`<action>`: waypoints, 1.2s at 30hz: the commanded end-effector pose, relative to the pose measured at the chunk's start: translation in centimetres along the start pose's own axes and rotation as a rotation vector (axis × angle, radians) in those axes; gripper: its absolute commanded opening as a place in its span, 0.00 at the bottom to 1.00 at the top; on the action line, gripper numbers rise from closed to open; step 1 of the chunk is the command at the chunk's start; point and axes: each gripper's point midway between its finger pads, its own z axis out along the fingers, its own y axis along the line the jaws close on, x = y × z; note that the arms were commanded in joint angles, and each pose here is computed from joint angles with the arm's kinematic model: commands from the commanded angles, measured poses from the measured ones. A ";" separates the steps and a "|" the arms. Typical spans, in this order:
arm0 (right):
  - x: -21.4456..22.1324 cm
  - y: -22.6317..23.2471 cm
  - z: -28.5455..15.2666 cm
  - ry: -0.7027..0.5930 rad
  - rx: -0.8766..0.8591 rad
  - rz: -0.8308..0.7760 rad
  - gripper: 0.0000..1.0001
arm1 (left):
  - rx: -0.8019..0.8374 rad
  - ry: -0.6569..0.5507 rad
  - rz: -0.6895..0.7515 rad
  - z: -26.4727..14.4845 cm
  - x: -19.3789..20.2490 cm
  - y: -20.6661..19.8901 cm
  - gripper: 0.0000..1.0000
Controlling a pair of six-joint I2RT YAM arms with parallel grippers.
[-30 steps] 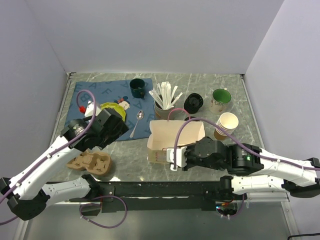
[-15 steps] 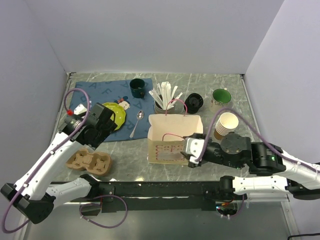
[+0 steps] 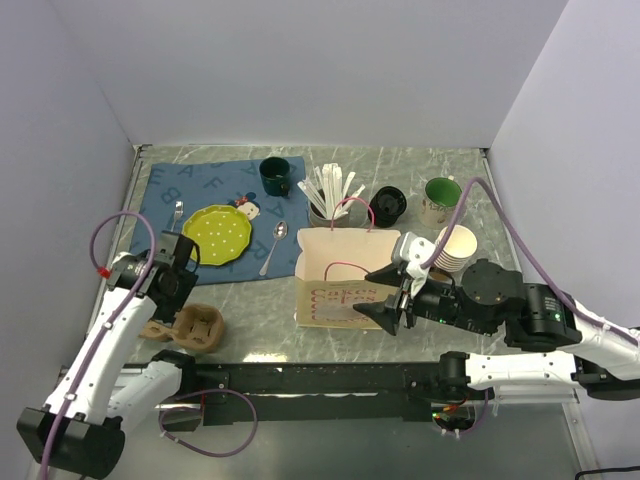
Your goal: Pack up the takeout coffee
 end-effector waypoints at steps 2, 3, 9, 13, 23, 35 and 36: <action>0.7 -0.4 -0.4 -0.031 0.044 0.121 0.64 | -0.115 -0.067 -0.046 1.8 -2.0 2.2 0.73; 0.9 -0.5 -0.5 -0.025 0.049 0.118 0.64 | -0.121 -0.069 -0.046 2.0 -2.1 2.2 0.73; 1.4 -1.4 -1.3 -0.042 0.084 0.095 0.64 | -0.125 -0.052 -0.048 3.4 -2.5 1.7 0.70; 1.8 -1.7 -1.1 -0.036 0.101 0.082 0.64 | -0.140 -0.013 -0.041 4.1 -1.7 1.9 0.64; 4.2 -1.8 0.2 -0.017 0.119 0.069 0.64 | -0.158 0.042 -0.033 5.2 0.0 2.7 0.59; 4.5 -3.0 -0.3 -0.043 0.165 0.004 0.66 | -0.203 0.044 -0.061 5.6 0.2 3.3 0.54; 4.5 -3.2 -0.4 -0.043 0.172 -0.006 0.67 | -0.201 0.042 -0.064 5.6 0.2 3.3 0.54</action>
